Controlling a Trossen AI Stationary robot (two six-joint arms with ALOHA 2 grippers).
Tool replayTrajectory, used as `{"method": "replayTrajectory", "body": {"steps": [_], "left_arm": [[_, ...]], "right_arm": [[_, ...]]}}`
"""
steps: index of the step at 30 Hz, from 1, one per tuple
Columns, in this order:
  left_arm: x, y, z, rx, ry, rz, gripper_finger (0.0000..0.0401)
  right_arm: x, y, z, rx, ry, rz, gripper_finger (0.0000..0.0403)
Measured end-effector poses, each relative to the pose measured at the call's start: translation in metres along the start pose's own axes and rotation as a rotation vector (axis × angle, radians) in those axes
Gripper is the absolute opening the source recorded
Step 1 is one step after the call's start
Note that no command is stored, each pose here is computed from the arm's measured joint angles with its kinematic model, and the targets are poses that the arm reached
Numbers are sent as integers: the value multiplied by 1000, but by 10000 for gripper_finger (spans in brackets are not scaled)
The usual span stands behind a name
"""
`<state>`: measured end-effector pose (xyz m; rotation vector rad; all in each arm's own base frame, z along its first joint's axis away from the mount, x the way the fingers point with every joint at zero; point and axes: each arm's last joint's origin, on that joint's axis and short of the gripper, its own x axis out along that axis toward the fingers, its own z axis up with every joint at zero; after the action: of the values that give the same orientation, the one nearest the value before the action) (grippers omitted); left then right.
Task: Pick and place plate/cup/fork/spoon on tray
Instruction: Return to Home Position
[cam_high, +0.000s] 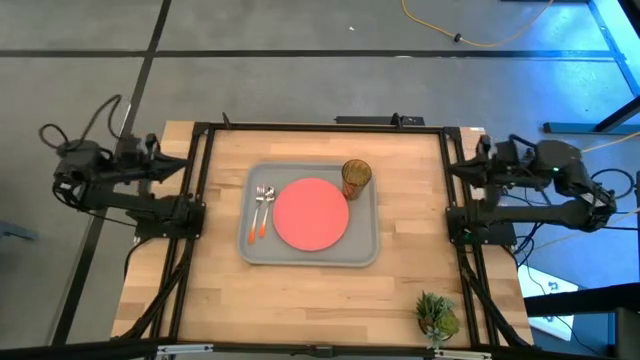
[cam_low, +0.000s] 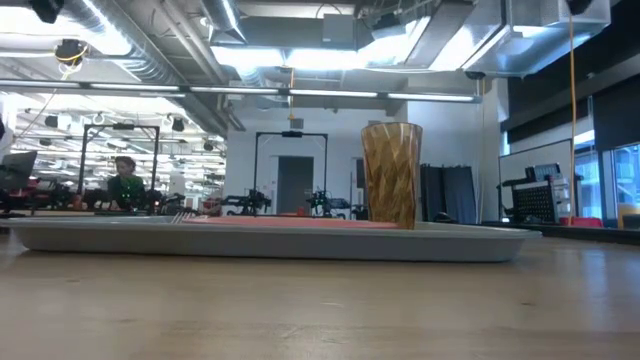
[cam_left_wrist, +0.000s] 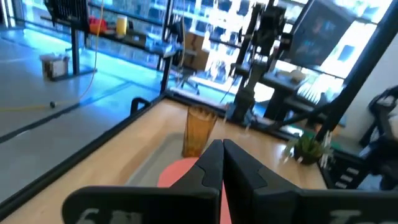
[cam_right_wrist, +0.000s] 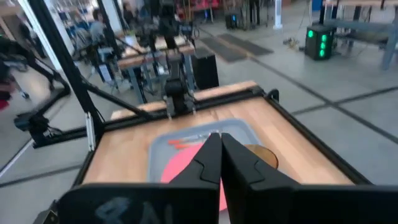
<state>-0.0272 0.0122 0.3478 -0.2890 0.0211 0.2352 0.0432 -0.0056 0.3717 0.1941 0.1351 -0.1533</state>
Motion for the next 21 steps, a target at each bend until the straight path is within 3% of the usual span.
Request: {"method": "replayTrajectory", "body": {"steps": [5,11,14,16,21], "left_arm": [[-22,10,-7,-26,-72,-22,0],[-23,12,-12,0,-13,-5,0],[-18,13,-20,17,41,15,0],[-17,12,-19,13,29,16,0],[-8,11,-24,13,31,16,0]], "right_arm": [[-23,-4,-16,-3,-80,15,5],[-36,-12,-51,78,-159,-2,5],[-32,-16,-68,131,-159,-13,5],[-24,-16,-73,133,-109,-27,5],[-7,-17,-81,121,-136,-11,5]]}}
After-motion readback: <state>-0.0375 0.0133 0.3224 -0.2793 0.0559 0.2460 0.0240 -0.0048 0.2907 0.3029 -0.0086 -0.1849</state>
